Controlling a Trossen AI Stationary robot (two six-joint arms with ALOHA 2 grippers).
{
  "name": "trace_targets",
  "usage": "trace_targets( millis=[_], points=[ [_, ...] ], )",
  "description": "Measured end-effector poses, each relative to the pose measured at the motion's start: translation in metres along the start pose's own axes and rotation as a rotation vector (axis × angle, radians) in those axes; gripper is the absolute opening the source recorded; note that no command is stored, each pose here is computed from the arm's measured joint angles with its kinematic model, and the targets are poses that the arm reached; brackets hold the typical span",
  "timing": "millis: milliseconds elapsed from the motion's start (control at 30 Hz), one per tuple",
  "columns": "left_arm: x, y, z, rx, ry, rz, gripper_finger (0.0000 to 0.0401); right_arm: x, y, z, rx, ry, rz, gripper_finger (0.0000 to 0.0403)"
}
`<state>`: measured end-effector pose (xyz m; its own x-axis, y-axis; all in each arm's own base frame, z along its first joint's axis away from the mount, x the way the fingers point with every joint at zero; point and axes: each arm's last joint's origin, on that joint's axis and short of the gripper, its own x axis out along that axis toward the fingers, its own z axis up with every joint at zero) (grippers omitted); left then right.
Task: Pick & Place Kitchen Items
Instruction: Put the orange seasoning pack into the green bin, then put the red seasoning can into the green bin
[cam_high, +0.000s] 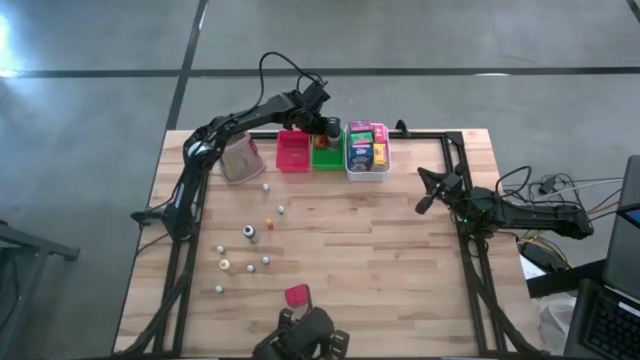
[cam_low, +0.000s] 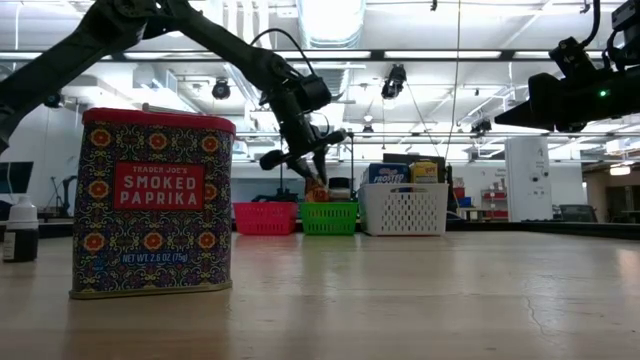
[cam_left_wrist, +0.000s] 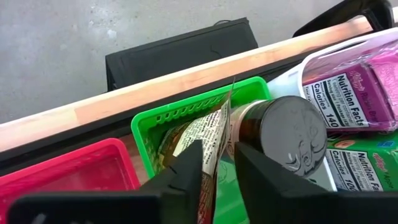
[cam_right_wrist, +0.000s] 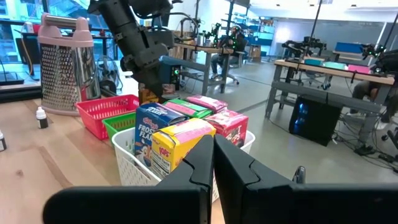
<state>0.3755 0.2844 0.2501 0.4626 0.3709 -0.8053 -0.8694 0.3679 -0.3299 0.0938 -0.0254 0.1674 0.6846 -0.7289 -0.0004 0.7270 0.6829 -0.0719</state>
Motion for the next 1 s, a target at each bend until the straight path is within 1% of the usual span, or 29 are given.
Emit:
trace_targets(
  millis=[100,200,400,500,667,767,900,1000],
  points=[
    [-0.001,0.0,0.0,0.003,0.001,-0.006,0.0128,0.0,0.0,0.0,0.0,0.0,0.0,0.0008],
    [-0.008,-0.001,0.005,0.021,-0.007,-0.033,0.0142,0.0,0.0,0.0,0.0,0.0,0.0,0.0008],
    [-0.026,-0.012,0.02,0.058,-0.034,-0.143,0.0147,0.0,0.0,0.0,0.0,0.0,0.0,0.0008],
    [-0.039,-0.016,0.027,0.092,-0.037,-0.163,0.0147,0.0,0.0,0.0,0.0,0.0,0.0,0.0008],
    [-0.066,-0.021,0.033,0.19,-0.006,-0.153,0.0147,0.0,0.0,0.0,0.0,0.0,0.0,0.0008],
    [-0.083,-0.025,0.033,0.256,0.021,-0.142,0.0147,0.0,0.0,0.0,0.0,0.0,0.0,0.0008],
    [-0.104,-0.034,0.025,0.343,0.087,-0.128,0.0147,0.0,0.0,0.0,0.0,0.0,0.0,0.0008],
    [-0.118,-0.044,0.012,0.447,0.138,-0.131,0.0147,0.0,0.0,0.0,0.0,0.0,0.0,0.0008]
  ],
)
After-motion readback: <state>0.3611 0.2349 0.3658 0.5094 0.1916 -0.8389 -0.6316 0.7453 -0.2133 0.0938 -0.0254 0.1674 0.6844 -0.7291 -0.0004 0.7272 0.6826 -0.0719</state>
